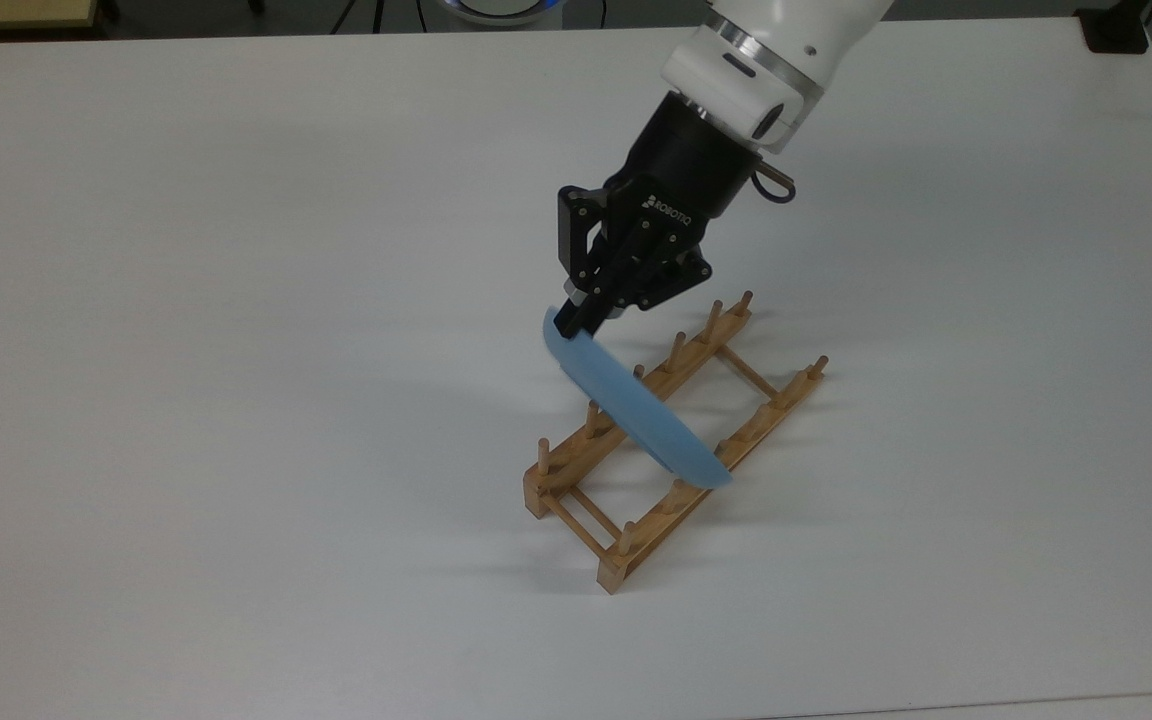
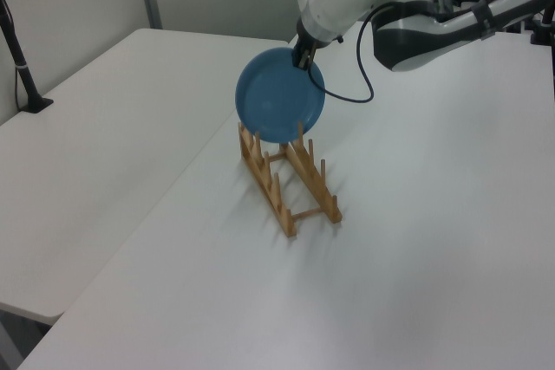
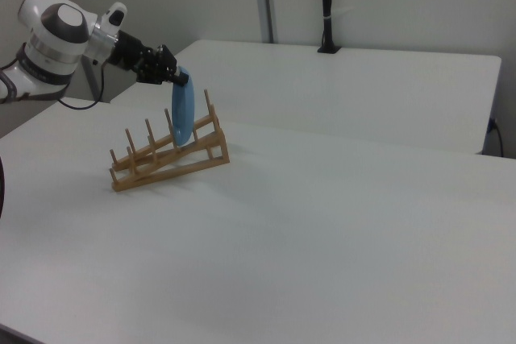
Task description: Place plate in plate rack
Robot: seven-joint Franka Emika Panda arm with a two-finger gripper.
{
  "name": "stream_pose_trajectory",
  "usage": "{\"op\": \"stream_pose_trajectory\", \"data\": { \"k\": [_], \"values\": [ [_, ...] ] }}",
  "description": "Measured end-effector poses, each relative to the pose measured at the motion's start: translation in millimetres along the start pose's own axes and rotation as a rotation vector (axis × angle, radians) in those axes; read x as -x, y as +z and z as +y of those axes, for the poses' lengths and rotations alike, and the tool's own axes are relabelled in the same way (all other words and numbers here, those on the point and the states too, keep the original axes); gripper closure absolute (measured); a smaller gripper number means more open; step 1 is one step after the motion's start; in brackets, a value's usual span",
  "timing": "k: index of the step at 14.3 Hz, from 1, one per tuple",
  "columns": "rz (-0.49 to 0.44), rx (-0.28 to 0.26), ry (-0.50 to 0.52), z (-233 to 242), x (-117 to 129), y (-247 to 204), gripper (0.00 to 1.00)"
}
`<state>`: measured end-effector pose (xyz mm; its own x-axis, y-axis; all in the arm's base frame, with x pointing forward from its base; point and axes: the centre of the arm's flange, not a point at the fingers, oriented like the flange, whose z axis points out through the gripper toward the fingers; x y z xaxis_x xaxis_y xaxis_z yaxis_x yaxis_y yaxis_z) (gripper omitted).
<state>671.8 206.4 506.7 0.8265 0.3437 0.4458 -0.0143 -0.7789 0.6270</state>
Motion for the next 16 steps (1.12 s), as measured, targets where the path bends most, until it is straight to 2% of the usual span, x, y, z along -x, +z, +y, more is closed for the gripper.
{"op": "stream_pose_trajectory", "data": {
  "k": [6, 7, 8, 10, 11, 13, 14, 16],
  "values": [
    [-0.003, -0.011, 0.046, -13, 1, 0, 0.27],
    [-0.017, -0.035, 0.071, -14, 2, 0, 0.11],
    [-0.042, -0.078, 0.111, -14, 2, 0, 0.01],
    [-0.105, -0.211, 0.202, -5, 0, -2, 0.00],
    [-0.133, -0.298, 0.235, 6, -2, -5, 0.00],
    [-0.232, -0.442, 0.270, 38, 5, -7, 0.00],
    [-0.307, -0.489, 0.272, 59, 14, -5, 0.00],
    [-0.455, -0.529, 0.276, 99, 39, 3, 0.00]
  ]
}}
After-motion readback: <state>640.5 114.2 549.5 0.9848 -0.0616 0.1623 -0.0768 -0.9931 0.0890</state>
